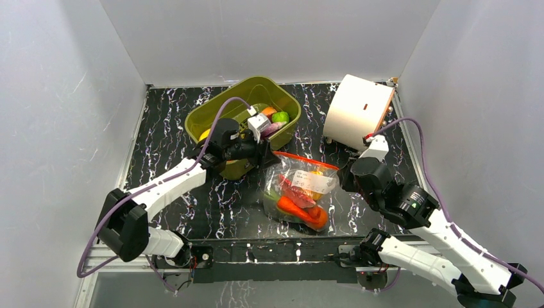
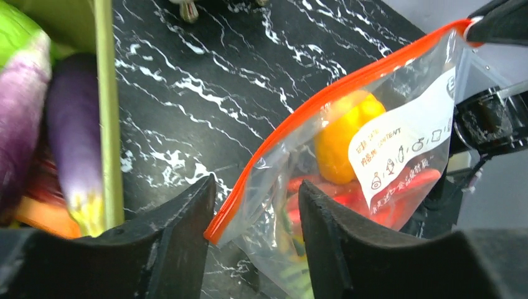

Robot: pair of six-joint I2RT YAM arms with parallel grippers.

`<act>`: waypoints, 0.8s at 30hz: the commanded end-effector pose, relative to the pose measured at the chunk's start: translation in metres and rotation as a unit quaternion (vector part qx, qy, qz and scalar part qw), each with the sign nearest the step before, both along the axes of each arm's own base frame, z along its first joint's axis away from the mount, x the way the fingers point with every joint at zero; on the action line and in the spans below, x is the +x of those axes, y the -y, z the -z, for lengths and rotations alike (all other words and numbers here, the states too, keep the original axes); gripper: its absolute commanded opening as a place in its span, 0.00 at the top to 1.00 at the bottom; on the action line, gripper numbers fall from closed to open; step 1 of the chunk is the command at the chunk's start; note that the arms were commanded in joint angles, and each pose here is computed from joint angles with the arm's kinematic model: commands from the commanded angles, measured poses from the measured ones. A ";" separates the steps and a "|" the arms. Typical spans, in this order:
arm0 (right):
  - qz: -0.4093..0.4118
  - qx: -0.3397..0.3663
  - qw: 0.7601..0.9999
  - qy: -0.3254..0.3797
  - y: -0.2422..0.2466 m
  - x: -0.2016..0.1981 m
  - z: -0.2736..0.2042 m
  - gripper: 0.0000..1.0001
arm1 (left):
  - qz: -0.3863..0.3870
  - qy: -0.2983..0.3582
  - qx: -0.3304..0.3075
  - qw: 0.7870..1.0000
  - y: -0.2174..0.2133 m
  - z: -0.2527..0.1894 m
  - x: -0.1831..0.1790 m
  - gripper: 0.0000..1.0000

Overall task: Place the food in the zip-top bag and seal the zipper
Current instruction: Place the zipper food storage bag at the center of the board.

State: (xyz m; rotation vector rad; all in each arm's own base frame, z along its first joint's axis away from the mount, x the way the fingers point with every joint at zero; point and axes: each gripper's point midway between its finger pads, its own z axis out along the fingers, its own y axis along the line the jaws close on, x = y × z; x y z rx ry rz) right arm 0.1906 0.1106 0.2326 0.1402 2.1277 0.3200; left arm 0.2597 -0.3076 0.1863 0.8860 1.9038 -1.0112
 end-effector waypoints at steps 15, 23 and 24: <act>0.132 -0.040 0.990 0.021 0.029 0.024 0.018 1.00 | -0.091 0.137 -0.075 0.984 -0.023 -0.121 0.015 0.29; 0.168 -0.027 0.985 0.040 0.044 0.022 0.011 0.95 | -0.136 0.144 -0.061 0.978 -0.052 -0.128 0.002 0.28; 0.168 -0.019 0.985 0.043 0.043 0.022 0.007 0.84 | -0.144 0.142 -0.058 0.978 -0.056 -0.127 0.001 0.27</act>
